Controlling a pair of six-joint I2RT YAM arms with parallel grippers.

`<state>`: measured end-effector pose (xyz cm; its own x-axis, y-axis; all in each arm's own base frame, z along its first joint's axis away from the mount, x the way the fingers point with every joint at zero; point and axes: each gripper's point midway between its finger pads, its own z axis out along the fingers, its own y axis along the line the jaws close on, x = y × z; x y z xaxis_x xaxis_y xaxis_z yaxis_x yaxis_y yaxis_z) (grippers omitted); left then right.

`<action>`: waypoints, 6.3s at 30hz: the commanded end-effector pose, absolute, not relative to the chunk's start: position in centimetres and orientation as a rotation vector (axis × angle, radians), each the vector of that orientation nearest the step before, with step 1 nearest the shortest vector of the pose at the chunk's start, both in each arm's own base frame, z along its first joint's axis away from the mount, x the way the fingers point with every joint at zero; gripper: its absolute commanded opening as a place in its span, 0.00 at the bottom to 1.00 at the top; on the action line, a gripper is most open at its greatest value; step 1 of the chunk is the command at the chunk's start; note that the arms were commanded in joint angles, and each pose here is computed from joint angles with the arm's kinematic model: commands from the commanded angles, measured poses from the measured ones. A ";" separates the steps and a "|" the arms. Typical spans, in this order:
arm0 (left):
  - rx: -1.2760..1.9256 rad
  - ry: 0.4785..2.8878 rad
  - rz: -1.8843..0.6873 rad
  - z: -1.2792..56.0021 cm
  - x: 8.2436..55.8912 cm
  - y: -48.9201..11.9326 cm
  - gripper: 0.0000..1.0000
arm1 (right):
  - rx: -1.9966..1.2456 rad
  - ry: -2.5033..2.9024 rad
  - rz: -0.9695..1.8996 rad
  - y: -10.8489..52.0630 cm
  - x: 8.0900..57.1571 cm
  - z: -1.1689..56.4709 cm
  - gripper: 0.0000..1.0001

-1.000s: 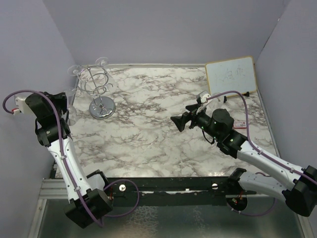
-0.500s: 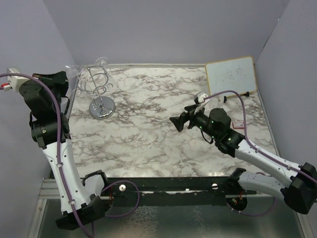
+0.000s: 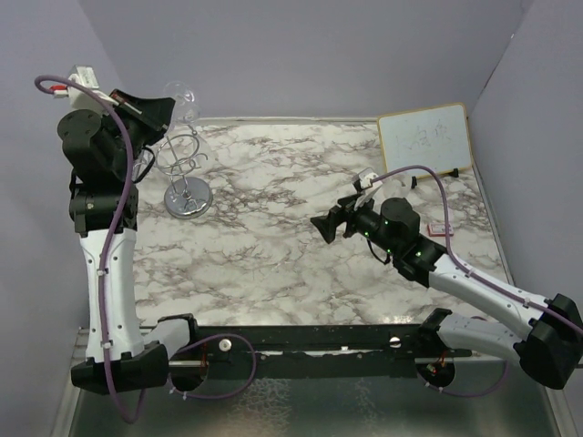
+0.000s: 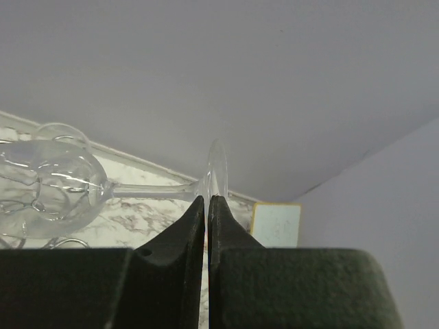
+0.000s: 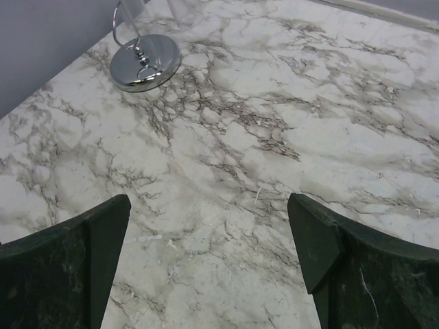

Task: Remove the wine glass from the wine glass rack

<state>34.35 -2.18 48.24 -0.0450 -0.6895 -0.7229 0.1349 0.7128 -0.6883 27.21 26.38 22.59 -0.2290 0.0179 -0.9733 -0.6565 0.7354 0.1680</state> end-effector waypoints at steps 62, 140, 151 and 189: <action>0.862 1.449 -0.260 29.4 22.7 -30.3 0.00 | -0.513 2.028 0.763 25.5 31.7 31.8 1.00; 0.494 1.597 -1.094 36.7 21.1 -30.3 0.89 | -1.439 0.817 0.856 26.3 22.4 24.6 0.01; 0.122 1.910 -1.192 35.7 23.2 -27.3 0.99 | -1.387 0.675 0.547 24.7 22.6 25.1 0.01; 0.160 1.956 -1.227 34.2 26.3 -32.6 0.67 | -1.438 0.469 0.559 24.7 18.3 27.1 0.01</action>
<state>25.54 -32.36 32.01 -0.7239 -0.2434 -0.6455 0.4613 0.5250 -0.7152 19.18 24.63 25.52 0.7258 0.0319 -0.6871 -0.6878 0.0408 -0.7247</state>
